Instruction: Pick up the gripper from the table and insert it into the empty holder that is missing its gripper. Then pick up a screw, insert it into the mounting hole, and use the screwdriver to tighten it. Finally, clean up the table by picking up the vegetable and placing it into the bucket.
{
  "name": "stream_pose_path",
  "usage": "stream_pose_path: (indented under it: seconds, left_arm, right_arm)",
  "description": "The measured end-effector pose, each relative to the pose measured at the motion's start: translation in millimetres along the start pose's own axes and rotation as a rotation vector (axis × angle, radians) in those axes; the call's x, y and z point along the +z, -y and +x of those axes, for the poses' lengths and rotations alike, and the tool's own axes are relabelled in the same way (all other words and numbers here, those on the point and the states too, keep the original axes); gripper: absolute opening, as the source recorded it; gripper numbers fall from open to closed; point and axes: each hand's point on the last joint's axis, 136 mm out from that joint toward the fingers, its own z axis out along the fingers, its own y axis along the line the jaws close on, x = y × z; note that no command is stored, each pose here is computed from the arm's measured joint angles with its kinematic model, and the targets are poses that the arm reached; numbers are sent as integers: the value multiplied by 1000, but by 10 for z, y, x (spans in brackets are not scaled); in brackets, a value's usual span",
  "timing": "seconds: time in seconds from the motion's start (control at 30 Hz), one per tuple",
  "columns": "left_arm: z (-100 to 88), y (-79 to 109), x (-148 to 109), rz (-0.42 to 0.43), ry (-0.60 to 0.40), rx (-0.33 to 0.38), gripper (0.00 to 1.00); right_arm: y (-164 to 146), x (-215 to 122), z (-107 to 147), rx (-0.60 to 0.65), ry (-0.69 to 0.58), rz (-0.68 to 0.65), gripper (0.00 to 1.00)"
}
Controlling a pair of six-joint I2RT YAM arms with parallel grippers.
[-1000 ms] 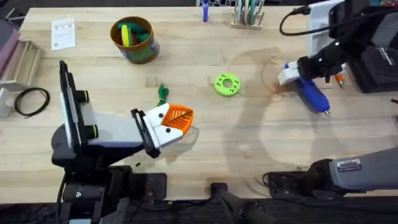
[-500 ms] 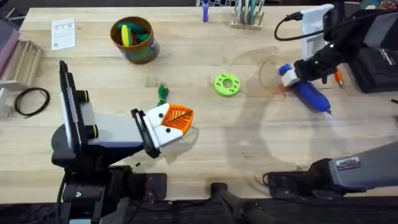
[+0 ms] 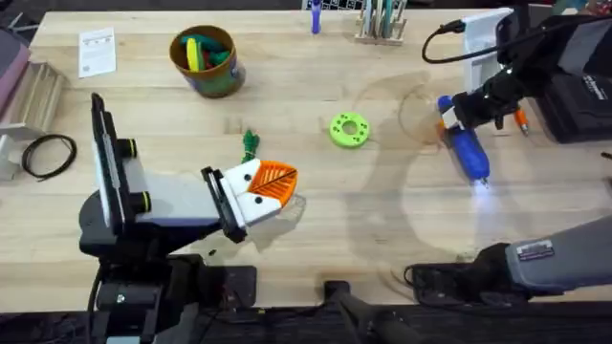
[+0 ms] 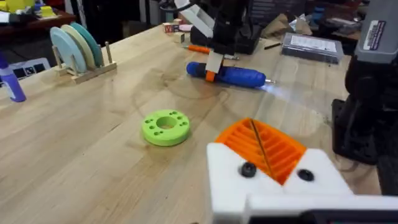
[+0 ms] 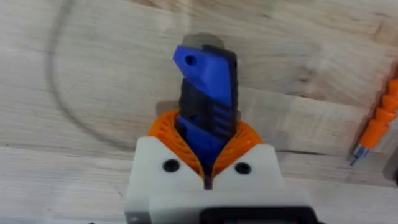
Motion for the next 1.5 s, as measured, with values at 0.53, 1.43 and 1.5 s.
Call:
stream_pose_path:
  seconds: [0.53, 1.43, 1.5]
  left_arm:
    - [0, -1, 0, 0, 0, 0, 8]
    - [0, -1, 0, 0, 0, 0, 8]
    - [0, -1, 0, 0, 0, 0, 8]
  right_arm:
    - [-171, -1367, -650, 112, 442, -146, 21]
    - [-1695, -4228, -1179, -216, 1386, -787, 20]
    - [-1825, -4398, -1153, -261, 1476, -831, 20]
